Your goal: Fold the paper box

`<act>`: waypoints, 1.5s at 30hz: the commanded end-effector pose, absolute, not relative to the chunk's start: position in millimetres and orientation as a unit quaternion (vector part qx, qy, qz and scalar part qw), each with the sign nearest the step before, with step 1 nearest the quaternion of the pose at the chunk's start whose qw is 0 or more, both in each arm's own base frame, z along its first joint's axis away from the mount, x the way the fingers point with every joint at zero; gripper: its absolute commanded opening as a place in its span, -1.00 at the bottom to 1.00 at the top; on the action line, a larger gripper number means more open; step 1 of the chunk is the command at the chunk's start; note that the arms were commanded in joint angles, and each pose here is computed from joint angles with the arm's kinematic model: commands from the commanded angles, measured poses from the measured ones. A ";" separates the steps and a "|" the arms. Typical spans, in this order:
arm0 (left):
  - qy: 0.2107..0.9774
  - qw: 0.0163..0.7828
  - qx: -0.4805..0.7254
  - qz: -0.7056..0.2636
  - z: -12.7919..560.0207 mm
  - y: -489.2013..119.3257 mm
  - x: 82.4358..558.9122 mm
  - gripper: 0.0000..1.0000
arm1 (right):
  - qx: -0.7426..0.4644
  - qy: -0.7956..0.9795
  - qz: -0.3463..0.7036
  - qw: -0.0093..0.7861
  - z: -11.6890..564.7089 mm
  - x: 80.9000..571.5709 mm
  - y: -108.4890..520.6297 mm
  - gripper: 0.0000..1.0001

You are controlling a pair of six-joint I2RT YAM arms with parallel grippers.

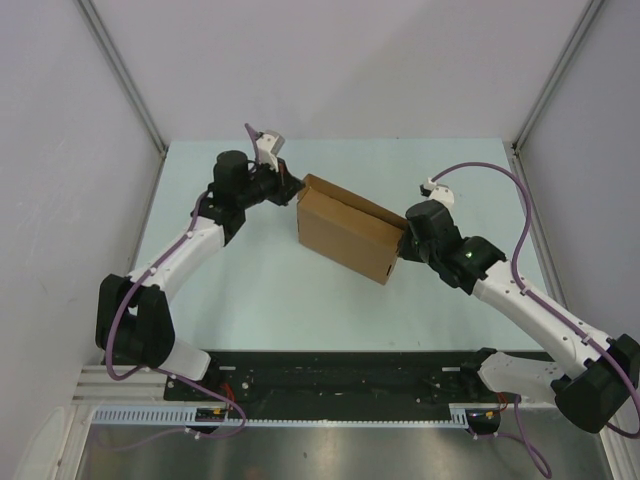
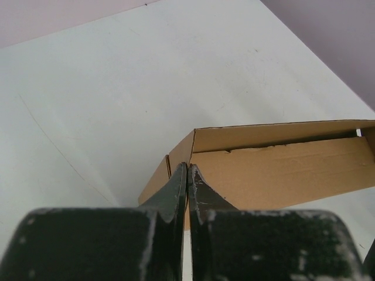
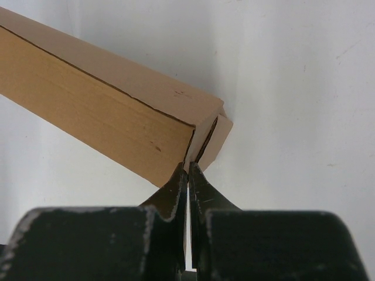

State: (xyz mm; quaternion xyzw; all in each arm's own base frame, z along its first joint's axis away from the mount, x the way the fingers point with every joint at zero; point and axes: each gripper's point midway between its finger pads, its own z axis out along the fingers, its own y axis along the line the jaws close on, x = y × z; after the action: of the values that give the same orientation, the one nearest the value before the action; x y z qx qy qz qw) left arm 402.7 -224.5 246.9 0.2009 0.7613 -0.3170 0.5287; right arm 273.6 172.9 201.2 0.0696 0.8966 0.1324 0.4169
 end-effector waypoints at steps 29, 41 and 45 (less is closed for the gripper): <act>0.748 0.558 0.179 -0.312 207.3 -211.0 383.3 -0.99 | 0.040 0.914 0.117 0.387 179.7 260.3 181.0 -1.00; 0.761 0.552 0.176 -0.293 189.0 -210.2 379.2 -0.99 | 0.032 0.906 0.124 0.403 196.9 256.0 181.8 -0.14; 0.765 0.551 0.179 -0.281 184.3 -210.0 378.5 -0.99 | 0.035 0.901 0.122 0.415 206.3 255.9 179.2 -0.02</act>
State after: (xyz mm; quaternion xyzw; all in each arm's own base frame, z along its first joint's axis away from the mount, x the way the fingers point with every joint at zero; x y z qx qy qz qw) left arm 391.8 -208.6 212.4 0.1720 0.7362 -0.2927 0.5855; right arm 262.4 185.3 195.8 0.0378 0.9025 0.1286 0.4094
